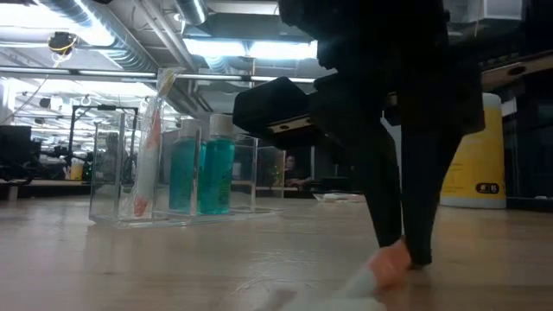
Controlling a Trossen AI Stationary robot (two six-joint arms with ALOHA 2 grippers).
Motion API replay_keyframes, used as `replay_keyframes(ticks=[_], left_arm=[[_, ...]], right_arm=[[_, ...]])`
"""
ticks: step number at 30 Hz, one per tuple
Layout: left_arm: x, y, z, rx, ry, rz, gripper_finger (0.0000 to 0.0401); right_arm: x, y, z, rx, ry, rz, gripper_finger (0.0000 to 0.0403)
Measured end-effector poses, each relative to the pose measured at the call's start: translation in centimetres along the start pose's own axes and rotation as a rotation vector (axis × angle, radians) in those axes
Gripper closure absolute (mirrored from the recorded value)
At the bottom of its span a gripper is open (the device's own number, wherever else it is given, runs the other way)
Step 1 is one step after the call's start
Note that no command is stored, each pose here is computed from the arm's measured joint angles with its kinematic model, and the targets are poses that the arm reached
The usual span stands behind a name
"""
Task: Pick & Place toothbrushing station
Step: Put the bottom orange toothbrush into the transparent organizer
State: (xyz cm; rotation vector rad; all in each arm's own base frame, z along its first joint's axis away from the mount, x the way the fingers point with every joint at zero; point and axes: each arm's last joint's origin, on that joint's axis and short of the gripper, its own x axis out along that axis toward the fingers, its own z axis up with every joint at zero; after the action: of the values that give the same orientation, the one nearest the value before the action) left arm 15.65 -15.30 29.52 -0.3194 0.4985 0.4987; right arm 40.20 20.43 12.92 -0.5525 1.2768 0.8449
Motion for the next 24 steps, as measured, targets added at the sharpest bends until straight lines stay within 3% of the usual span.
replay_keyframes(ticks=[14,19,24], left_arm=[[0.0,0.3,0.0,0.001,-0.004,0.019,0.0203],[0.0,0.6,-0.1,0.0,0.012,0.038,0.0203],[0.0,0.6,-0.1,0.008,0.014,0.038,0.0203]], right_arm=[[-2.4,-4.0,-1.8,0.252,-0.032,-0.13,0.039],[-4.7,-2.5,-1.1,0.26,-0.07,-0.131,0.0391],[-4.8,0.3,0.3,0.216,-0.07,-0.138,0.0391]])
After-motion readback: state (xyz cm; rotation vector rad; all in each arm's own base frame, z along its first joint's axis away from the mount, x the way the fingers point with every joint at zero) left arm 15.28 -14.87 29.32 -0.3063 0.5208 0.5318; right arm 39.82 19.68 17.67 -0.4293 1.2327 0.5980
